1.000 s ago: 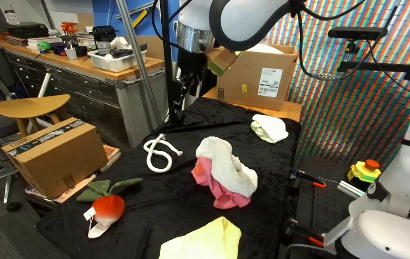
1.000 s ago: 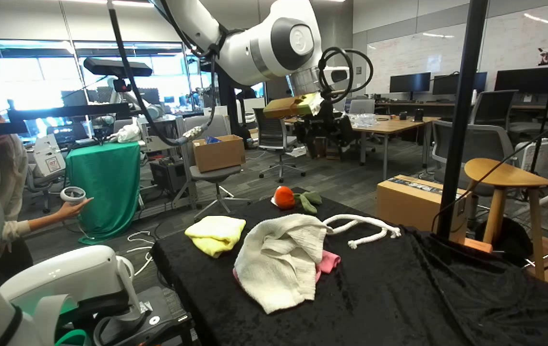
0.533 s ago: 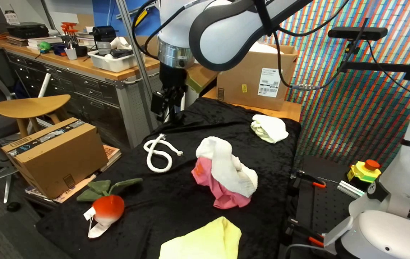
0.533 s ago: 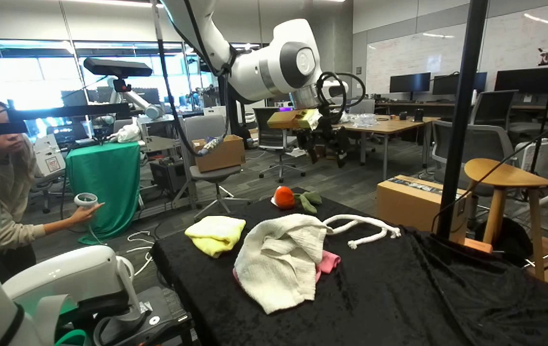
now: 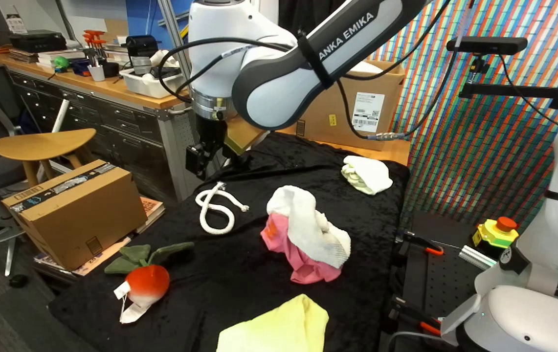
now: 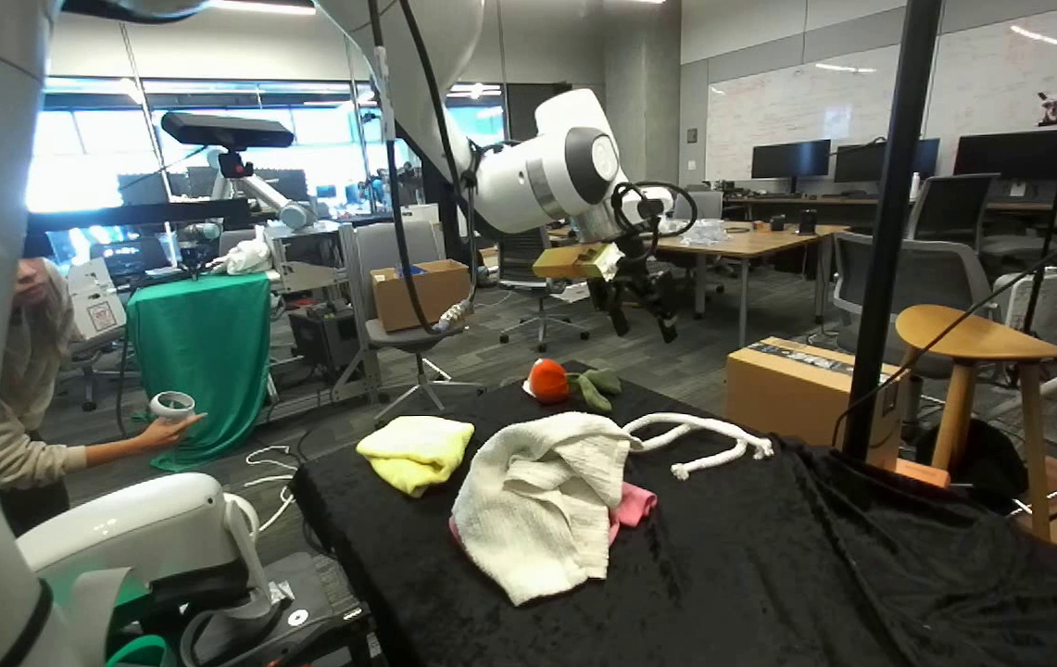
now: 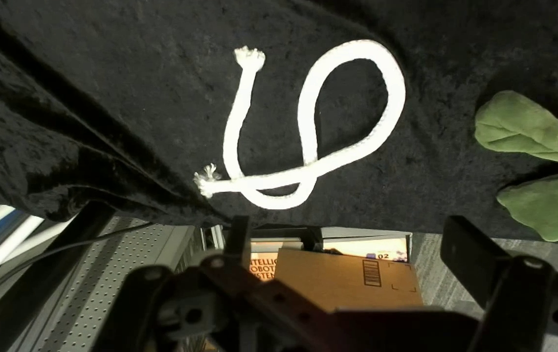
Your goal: Put all the objects together at the center of the table
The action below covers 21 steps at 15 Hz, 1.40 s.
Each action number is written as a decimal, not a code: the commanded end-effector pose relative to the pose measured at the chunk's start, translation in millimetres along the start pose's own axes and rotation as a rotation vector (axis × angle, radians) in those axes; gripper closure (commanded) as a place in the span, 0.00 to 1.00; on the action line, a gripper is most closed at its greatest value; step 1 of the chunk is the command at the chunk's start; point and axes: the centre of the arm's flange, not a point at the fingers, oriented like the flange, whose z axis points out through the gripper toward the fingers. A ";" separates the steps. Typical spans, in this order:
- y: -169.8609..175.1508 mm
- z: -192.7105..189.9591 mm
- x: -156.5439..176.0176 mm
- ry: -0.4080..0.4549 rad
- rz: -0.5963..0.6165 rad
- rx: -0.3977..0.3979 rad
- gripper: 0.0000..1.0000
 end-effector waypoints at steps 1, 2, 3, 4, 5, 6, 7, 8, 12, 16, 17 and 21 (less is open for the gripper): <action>-6.7 21.0 23.0 0.010 0.036 -0.038 0.00; -7.3 25.0 23.2 0.001 0.040 -0.039 0.00; -8.4 31.5 24.7 -0.005 0.041 -0.042 0.00; -10.2 34.5 23.3 -0.010 0.041 -0.045 0.00; -11.7 40.3 24.4 -0.012 0.042 -0.050 0.00; -12.8 44.3 24.0 -0.019 0.044 -0.051 0.00; -14.1 49.0 24.7 -0.026 0.047 -0.051 0.00; -15.2 52.6 24.6 -0.035 0.052 -0.051 0.00; -17.8 68.3 28.1 -0.069 0.063 -0.048 0.00; -17.1 81.6 32.1 -0.083 0.075 -0.047 0.00; -16.2 85.2 33.1 -0.088 0.079 -0.047 0.00; -15.4 101.7 32.8 -0.117 0.095 -0.052 0.00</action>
